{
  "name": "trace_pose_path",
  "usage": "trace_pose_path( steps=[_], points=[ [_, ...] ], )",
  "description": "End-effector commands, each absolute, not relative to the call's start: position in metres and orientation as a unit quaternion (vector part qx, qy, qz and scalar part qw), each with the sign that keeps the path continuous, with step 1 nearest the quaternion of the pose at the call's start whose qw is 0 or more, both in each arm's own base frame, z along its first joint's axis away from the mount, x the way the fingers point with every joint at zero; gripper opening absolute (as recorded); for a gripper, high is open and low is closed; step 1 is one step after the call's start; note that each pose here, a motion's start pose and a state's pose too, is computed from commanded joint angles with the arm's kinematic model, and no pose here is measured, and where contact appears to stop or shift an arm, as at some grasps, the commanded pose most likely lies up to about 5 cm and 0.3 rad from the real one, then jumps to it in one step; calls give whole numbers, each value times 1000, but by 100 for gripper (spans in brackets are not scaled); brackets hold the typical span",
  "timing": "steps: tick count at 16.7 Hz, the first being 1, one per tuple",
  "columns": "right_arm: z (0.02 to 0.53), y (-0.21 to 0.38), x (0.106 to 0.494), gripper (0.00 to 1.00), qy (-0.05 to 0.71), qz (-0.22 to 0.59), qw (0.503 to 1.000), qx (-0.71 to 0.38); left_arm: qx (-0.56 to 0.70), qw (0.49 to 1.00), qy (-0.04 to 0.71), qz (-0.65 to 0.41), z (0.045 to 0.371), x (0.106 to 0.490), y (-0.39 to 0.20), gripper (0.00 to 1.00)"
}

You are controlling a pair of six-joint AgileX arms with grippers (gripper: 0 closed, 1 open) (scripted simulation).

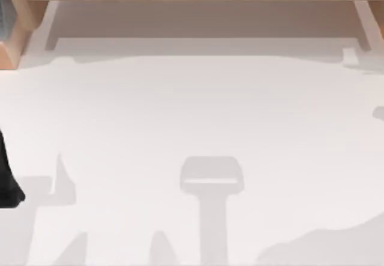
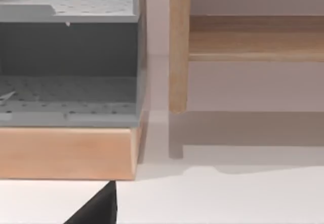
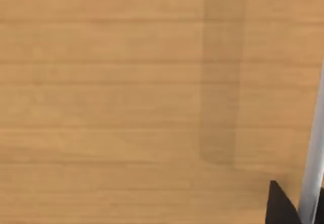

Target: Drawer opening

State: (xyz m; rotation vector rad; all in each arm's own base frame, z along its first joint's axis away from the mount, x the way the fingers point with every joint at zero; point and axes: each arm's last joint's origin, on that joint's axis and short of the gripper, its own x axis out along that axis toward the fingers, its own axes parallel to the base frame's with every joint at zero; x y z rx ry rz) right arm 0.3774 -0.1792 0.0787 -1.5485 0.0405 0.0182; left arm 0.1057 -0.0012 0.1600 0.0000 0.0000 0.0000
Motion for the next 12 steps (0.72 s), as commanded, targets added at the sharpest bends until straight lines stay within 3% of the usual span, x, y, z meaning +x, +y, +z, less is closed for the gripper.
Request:
trace_pose_path(
  steps=[8,12],
  points=[
    [88,-180,362,0,4,-1,708,-706,0,1000,0,0,160,106,-1,100],
    [86,-180,329,0,6,1,711,-703,0,1000,0,0,160,106,-1,100]
  ],
)
